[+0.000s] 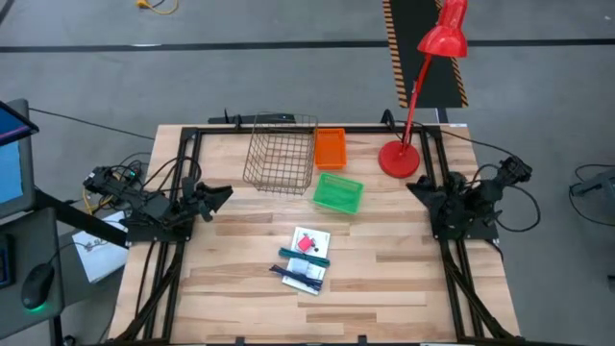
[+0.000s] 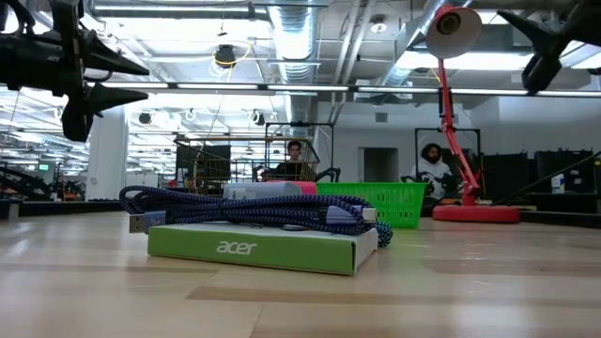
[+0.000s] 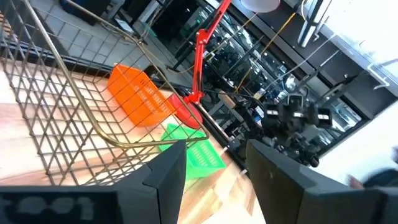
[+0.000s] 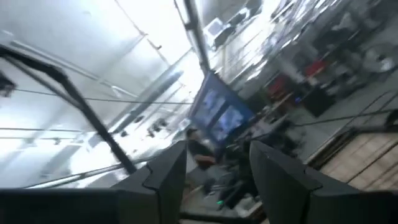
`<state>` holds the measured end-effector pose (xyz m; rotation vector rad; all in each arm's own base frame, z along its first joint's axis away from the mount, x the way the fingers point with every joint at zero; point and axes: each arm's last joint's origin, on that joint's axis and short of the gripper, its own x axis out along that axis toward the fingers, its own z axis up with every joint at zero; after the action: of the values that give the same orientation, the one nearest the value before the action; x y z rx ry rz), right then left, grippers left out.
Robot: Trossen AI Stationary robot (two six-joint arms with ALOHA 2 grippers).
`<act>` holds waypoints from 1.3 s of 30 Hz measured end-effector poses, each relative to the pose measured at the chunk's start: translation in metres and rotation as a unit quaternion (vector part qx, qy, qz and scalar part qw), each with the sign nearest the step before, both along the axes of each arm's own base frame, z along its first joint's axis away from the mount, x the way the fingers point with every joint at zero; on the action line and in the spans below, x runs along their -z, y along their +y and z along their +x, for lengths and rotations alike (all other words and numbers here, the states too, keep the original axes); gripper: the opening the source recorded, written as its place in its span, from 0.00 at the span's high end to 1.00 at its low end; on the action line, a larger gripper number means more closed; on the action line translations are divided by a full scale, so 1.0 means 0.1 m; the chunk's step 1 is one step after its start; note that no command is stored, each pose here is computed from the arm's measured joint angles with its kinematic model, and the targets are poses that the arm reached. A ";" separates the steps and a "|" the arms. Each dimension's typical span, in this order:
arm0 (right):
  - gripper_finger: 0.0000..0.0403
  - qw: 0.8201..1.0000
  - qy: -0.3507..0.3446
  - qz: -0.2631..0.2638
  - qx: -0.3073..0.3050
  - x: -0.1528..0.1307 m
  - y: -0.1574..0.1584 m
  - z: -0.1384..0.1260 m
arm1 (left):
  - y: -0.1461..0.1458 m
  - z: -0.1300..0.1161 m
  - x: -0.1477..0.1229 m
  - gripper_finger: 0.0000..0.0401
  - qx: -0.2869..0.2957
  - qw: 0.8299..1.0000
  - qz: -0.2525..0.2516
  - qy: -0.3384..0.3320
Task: Pick and place items into bin
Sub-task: Put the pink charger adapter into the wire basket
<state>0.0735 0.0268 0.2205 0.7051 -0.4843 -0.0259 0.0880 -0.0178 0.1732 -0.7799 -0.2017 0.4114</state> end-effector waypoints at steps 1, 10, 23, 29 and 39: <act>0.58 1.000 0.003 -0.002 0.008 -0.06 -0.01 0.01 | 0.00 0.00 0.00 0.61 0.010 1.000 0.001 0.000; 0.58 0.942 0.230 -0.235 0.068 -0.70 0.27 0.84 | -0.06 0.02 -0.01 0.61 0.103 0.993 0.047 0.012; 0.66 0.739 0.537 -0.392 -0.113 -1.23 0.53 2.37 | -0.07 0.02 -0.01 0.61 0.131 0.988 0.080 0.020; 0.70 0.660 0.581 -0.439 -0.187 -1.30 0.50 2.79 | -0.07 0.02 -0.01 0.61 0.130 0.988 0.084 0.021; 0.69 0.564 0.633 -0.467 -0.252 -0.92 0.45 3.30 | -0.07 0.02 -0.01 0.61 0.130 0.986 0.098 0.026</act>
<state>0.4037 0.0722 0.3128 -0.3855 1.1132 0.2452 0.0904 -0.0252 0.1740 -0.5917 -0.0884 0.1616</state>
